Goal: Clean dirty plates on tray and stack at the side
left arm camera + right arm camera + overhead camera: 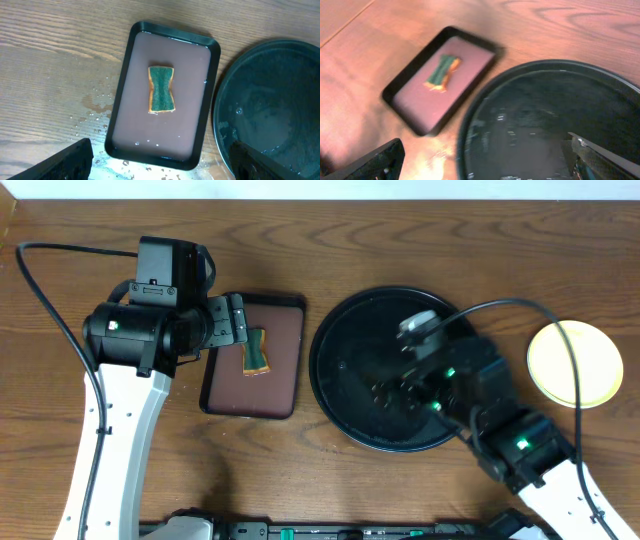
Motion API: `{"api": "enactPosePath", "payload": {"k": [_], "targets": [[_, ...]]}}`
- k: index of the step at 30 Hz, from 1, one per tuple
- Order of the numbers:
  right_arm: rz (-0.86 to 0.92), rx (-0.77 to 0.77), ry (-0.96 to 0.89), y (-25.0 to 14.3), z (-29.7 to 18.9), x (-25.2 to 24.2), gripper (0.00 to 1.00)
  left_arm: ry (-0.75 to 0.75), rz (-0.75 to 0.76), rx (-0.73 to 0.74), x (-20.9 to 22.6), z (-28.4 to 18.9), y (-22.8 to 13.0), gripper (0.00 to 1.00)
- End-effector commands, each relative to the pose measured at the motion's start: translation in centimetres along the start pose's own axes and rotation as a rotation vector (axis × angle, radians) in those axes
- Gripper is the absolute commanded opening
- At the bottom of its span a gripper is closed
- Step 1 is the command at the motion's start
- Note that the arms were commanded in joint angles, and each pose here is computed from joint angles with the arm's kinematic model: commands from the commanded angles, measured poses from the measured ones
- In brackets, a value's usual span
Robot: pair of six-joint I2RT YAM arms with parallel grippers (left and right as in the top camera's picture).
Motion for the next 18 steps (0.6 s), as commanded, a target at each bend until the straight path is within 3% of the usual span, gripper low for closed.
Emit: {"api": "enactPosePath", "payload": {"k": [1,5,7,13,18], "targets": [[-0.060,0.010,0.016,0.1,-0.5,1.6,0.99,0.006,0.006,-0.015,0.2,-0.4,0.2,0.88],[-0.041,0.279,-0.010,-5.6,-1.4,1.3,0.99,0.006,0.006,-0.015,0.2,-0.4,0.2,0.88],[-0.039,0.307,-0.048,-6.2,-1.8,0.6,0.99,0.006,0.006,-0.015,0.2,-0.4,0.2,0.88],[-0.098,0.231,-0.182,-5.1,-3.8,-1.5,0.99,0.006,0.006,-0.015,0.2,-0.4,0.2,0.88],[-0.123,0.000,-0.376,-2.5,-9.0,-4.1,0.99,0.006,0.006,-0.015,0.2,-0.4,0.2,0.88]]}}
Point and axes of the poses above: each gripper's point midway between its finger pads, its own z axis out along the fingers, its own x axis along the line the jaws close on, y = z × x, the point moved 3 cm from there along -z, back along the fingers, and after that the axes turned 5 degrees about -z, right-handed, at the moved point
